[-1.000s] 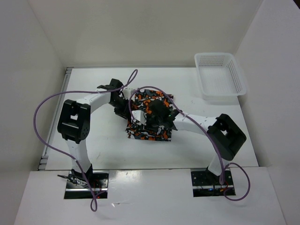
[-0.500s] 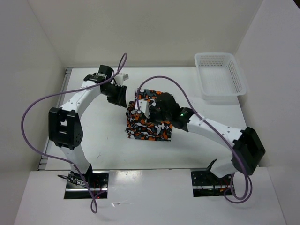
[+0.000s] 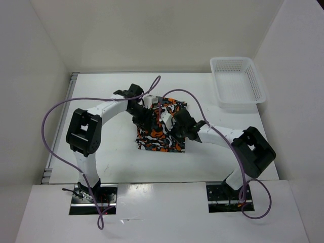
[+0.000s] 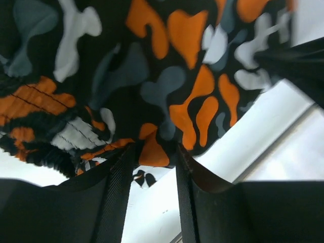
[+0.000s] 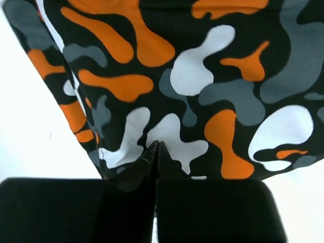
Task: Fold and stack the shorts
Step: Fold the shorts
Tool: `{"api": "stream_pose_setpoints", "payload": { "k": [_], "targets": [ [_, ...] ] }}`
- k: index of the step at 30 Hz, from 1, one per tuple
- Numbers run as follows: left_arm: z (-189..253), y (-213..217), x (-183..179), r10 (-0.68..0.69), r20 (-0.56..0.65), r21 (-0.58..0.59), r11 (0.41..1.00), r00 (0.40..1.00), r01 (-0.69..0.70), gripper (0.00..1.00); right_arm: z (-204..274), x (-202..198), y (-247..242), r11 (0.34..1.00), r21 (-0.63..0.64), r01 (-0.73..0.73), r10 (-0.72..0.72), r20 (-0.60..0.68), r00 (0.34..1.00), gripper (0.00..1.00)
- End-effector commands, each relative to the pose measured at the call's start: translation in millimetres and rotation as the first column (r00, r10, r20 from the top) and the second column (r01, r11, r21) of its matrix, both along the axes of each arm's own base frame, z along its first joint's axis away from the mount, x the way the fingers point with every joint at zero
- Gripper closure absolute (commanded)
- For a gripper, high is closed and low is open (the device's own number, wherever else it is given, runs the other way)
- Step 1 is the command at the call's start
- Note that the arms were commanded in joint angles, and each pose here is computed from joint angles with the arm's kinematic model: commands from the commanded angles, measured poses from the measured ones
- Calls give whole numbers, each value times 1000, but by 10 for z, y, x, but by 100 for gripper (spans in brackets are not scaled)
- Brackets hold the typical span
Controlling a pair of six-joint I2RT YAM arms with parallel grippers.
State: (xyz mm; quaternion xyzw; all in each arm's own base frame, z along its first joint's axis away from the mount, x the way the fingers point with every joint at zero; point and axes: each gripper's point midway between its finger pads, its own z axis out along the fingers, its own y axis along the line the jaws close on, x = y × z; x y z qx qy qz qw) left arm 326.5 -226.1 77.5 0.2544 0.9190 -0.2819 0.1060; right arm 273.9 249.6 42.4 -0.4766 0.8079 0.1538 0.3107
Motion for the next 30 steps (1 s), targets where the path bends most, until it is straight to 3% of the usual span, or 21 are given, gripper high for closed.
{"api": "stream_pose_setpoints", "payload": {
  "k": [1,6,14,18,22,30],
  "targets": [
    [-239,43,-63,-11,1,90,996,1000,11,55,-75,54,23,999,9,41,-41,-1,999,100],
    [-571,315,-23,27,25,248,968,999,-32,56,-269,96,-163,993,-93,67,-65,25,998,99],
    [-772,538,159,70,77,337,937,995,-93,58,-377,456,-374,968,-180,172,-154,110,982,99],
    [-692,787,504,178,64,268,945,982,-188,59,-210,1003,-462,948,-129,292,-272,148,951,99],
    [-511,725,596,200,3,110,974,980,-199,59,-93,1296,-367,957,-139,253,-222,206,953,99],
    [-181,598,689,183,53,21,983,982,-184,53,579,1759,-128,970,-50,239,-207,353,913,96]
  ]
}}
